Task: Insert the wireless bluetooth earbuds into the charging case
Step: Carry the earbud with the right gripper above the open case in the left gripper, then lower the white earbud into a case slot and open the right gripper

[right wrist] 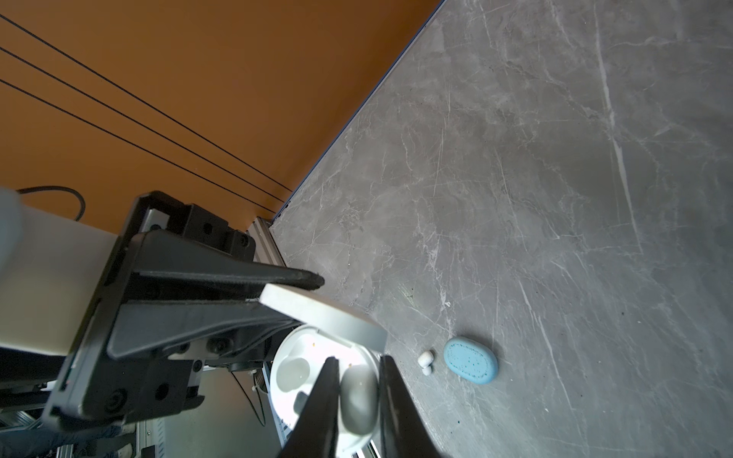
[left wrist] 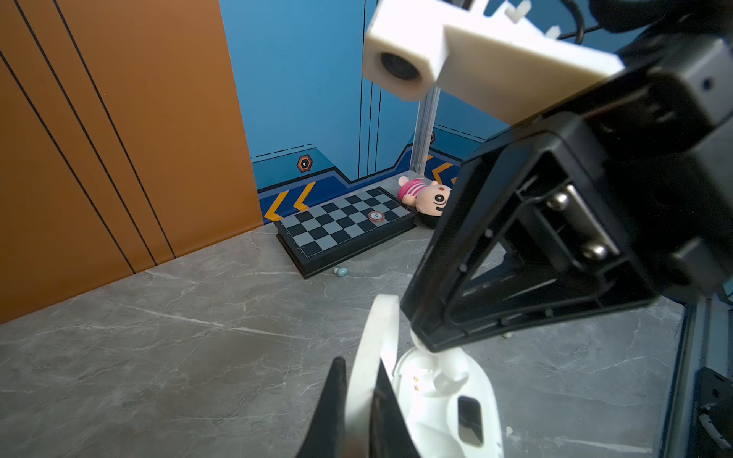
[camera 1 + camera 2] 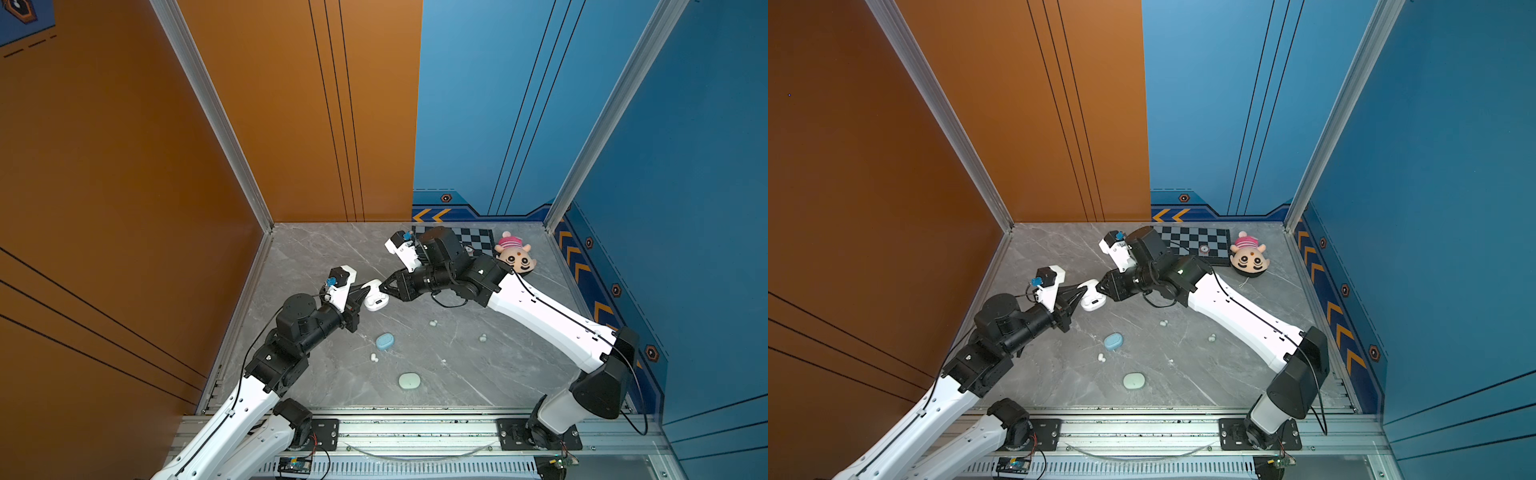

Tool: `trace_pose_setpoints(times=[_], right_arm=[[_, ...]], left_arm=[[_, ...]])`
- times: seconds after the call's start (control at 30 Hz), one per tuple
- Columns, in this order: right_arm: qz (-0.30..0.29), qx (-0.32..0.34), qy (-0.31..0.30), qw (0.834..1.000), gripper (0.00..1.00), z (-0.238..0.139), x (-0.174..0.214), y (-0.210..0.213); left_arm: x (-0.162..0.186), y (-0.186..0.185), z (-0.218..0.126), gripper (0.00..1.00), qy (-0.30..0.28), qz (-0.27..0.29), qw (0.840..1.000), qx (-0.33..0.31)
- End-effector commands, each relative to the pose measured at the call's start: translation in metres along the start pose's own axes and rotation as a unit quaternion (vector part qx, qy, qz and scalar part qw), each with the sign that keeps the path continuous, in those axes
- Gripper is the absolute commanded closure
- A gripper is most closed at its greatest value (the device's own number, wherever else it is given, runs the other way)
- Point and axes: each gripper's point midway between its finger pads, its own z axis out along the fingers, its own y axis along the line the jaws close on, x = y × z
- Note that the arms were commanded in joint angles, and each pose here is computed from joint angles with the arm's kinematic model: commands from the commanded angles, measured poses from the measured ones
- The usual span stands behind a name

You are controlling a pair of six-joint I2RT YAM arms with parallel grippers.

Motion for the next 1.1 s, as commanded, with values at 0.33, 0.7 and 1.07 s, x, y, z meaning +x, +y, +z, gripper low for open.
trace_pose_setpoints(times=[0.33,0.7,1.07], right_arm=[[-0.01,0.012,0.009,1.0,0.74,0.005,0.003,-0.002],[-0.018,-0.004,-0.001,1.0,0.69,-0.002,-0.006,0.01],[0.046,0.053,-0.101,0.992,0.65,-0.05,-0.044,0.0]], left_arm=[[-0.023,-0.005,-0.006,1.0,-0.033,0.012,0.999,0.01],[-0.021,-0.005,-0.007,1.0,-0.03,0.012,0.999,0.008],[-0.008,0.028,-0.018,1.0,0.005,-0.019,0.997,-0.081]])
